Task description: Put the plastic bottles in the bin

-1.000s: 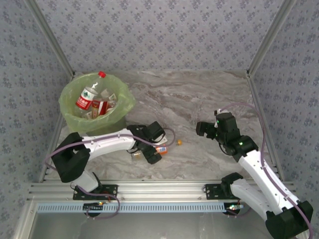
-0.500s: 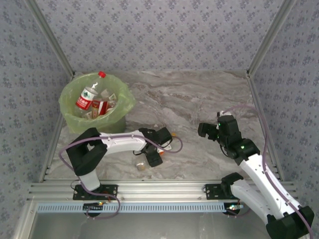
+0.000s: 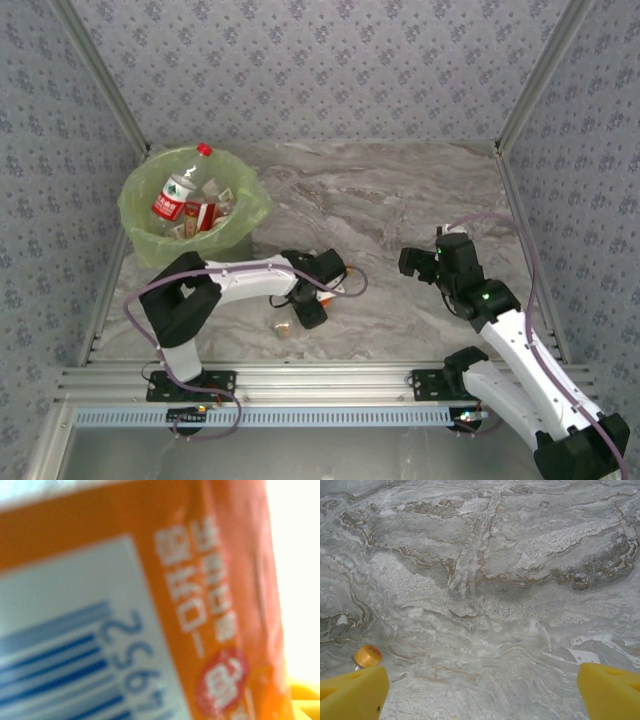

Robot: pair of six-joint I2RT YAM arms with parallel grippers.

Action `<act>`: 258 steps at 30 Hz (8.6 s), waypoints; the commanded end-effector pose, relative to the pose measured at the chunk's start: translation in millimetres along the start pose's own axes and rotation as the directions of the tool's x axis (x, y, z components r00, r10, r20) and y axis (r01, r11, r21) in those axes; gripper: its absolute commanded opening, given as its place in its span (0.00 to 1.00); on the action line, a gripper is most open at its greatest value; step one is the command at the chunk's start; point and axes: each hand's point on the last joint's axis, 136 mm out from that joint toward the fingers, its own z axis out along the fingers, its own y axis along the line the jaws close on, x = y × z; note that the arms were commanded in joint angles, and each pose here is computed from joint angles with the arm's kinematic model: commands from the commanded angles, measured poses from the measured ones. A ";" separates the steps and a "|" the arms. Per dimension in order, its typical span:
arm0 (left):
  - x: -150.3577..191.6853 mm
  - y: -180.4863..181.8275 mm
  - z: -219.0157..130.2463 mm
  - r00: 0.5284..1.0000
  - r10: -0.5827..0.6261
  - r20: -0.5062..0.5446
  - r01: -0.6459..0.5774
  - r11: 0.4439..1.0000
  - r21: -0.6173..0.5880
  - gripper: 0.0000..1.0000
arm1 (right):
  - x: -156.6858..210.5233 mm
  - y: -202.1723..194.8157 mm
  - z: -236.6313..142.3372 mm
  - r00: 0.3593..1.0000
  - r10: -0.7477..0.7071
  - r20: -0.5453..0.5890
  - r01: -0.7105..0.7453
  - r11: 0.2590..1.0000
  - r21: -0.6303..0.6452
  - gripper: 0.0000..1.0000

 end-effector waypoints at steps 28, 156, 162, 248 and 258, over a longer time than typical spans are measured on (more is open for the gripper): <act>-74.1 55.7 -118.8 0.832 -0.315 0.456 0.320 0.945 0.069 0.00 | -7.3 43.0 -1.7 0.998 -0.032 0.050 0.043 0.970 -0.238 0.99; 87.2 252.3 -325.2 0.650 -0.068 0.757 0.258 0.957 -0.136 0.99 | -71.9 137.8 -5.3 0.893 -0.260 0.368 0.398 0.837 -0.375 0.99; 70.8 228.2 -320.2 0.638 -0.055 0.768 0.138 0.989 -0.044 0.77 | -69.1 133.1 -4.2 0.892 -0.261 0.368 0.396 0.844 -0.362 0.99; 78.8 310.7 -81.3 0.148 -0.562 0.814 0.941 0.332 0.058 0.99 | -64.9 -119.4 88.3 0.985 -0.018 0.171 -0.037 0.951 0.308 0.99; 88.9 317.6 -98.0 0.145 -0.583 0.800 0.943 0.327 0.067 0.99 | -47.2 -131.8 125.3 0.994 -0.048 0.099 0.020 0.962 0.272 0.99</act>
